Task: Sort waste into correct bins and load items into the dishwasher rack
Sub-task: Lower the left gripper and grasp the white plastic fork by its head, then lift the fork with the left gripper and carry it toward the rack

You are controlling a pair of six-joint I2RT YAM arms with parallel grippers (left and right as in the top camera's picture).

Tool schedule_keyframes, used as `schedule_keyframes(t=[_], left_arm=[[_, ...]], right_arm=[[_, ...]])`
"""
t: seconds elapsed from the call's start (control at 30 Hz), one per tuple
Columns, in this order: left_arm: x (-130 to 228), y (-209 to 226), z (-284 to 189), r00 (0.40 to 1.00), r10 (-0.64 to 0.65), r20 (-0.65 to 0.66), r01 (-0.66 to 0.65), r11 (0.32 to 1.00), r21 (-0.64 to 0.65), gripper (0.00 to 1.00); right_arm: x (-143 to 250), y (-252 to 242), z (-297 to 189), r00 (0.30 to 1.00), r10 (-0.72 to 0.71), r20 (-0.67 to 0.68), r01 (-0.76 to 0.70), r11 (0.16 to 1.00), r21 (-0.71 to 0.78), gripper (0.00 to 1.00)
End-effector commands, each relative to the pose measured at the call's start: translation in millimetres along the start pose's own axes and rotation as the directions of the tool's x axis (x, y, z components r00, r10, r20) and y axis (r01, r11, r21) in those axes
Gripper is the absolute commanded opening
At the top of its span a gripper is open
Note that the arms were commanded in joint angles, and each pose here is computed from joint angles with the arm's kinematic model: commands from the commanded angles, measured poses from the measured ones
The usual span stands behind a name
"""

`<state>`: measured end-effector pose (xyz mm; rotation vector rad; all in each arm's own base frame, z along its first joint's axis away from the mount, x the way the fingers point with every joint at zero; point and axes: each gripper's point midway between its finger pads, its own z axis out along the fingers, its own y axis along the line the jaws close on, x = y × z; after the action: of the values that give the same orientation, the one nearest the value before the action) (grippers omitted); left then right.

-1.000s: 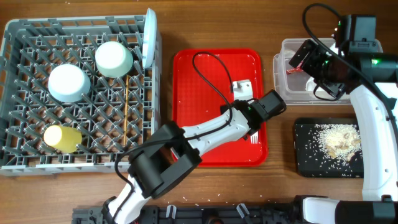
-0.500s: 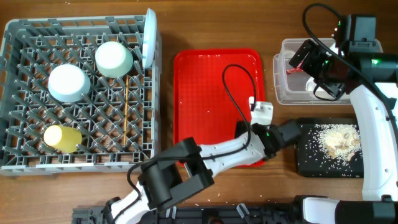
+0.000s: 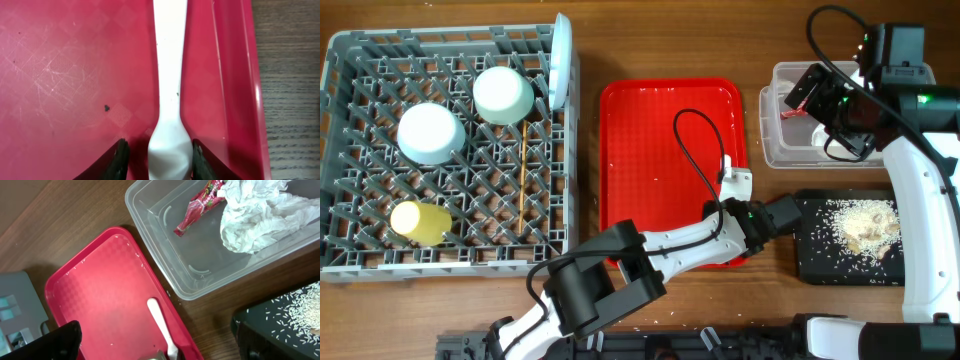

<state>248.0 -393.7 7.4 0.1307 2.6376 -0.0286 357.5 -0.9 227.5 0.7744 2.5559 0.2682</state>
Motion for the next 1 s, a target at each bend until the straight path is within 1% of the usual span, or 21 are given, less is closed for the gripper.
schedule_keyframes(t=[0.0, 0.1, 0.13, 0.2, 0.23, 0.37, 0.5, 0.6, 0.73, 0.83, 0.9, 0.97], left_arm=[[4, 0, 4, 1.000, -0.010, -0.019, 0.010, 1.000, -0.007, 0.40], [9, 2, 8, 0.999, -0.007, -0.033, 0.007, 1.000, -0.004, 0.39], [9, 2, 8, 0.999, -0.007, -0.034, 0.007, 1.000, -0.005, 0.37], [10, 1, 8, 0.999, -0.007, -0.038, 0.007, 1.000, -0.002, 0.24], [11, 1, 8, 0.999, -0.005, -0.042, 0.005, 1.000, 0.000, 0.22], [12, 2, 8, 0.999, -0.001, -0.049, 0.001, 1.000, -0.005, 0.23], [10, 2, 6, 0.999, 0.001, -0.042, -0.001, 1.000, -0.005, 0.27], [4, 3, 0, 1.000, -0.003, -0.024, 0.003, 1.000, 0.000, 0.27], [-10, -1, -19, 1.000, -0.024, 0.004, 0.024, 0.999, 0.037, 0.26], [-14, 3, -28, 1.000, -0.026, 0.005, 0.026, 0.999, 0.036, 0.25], [-20, 12, -38, 0.999, -0.035, 0.001, 0.035, 0.999, 0.024, 0.22], [-28, 26, -48, 0.999, -0.046, -0.006, 0.046, 0.999, 0.002, 0.22]], right_arm=[[-4, 3, -5, 1.000, -0.018, 0.014, 0.018, 1.000, -0.014, 1.00], [-4, 4, -5, 1.000, -0.018, 0.015, 0.018, 1.000, -0.014, 1.00], [-4, 4, -5, 1.000, -0.018, 0.015, 0.018, 1.000, -0.014, 1.00], [-4, 4, -5, 1.000, -0.018, 0.015, 0.018, 1.000, -0.014, 1.00], [-4, 4, -5, 1.000, -0.018, 0.015, 0.018, 1.000, -0.014, 1.00], [-4, 4, -5, 1.000, -0.018, 0.015, 0.018, 1.000, -0.014, 1.00], [-4, 4, -5, 1.000, -0.018, 0.015, 0.018, 1.000, -0.014, 1.00], [-4, 4, -5, 1.000, -0.018, 0.015, 0.018, 1.000, -0.014, 1.00], [-4, 4, -5, 1.000, -0.018, 0.015, 0.018, 1.000, -0.014, 1.00], [-4, 4, -5, 1.000, -0.018, 0.015, 0.018, 1.000, -0.014, 1.00], [-4, 4, -5, 1.000, -0.018, 0.015, 0.018, 1.000, -0.014, 1.00], [-4, 4, -5, 1.000, -0.017, 0.015, 0.018, 1.000, -0.014, 1.00]])
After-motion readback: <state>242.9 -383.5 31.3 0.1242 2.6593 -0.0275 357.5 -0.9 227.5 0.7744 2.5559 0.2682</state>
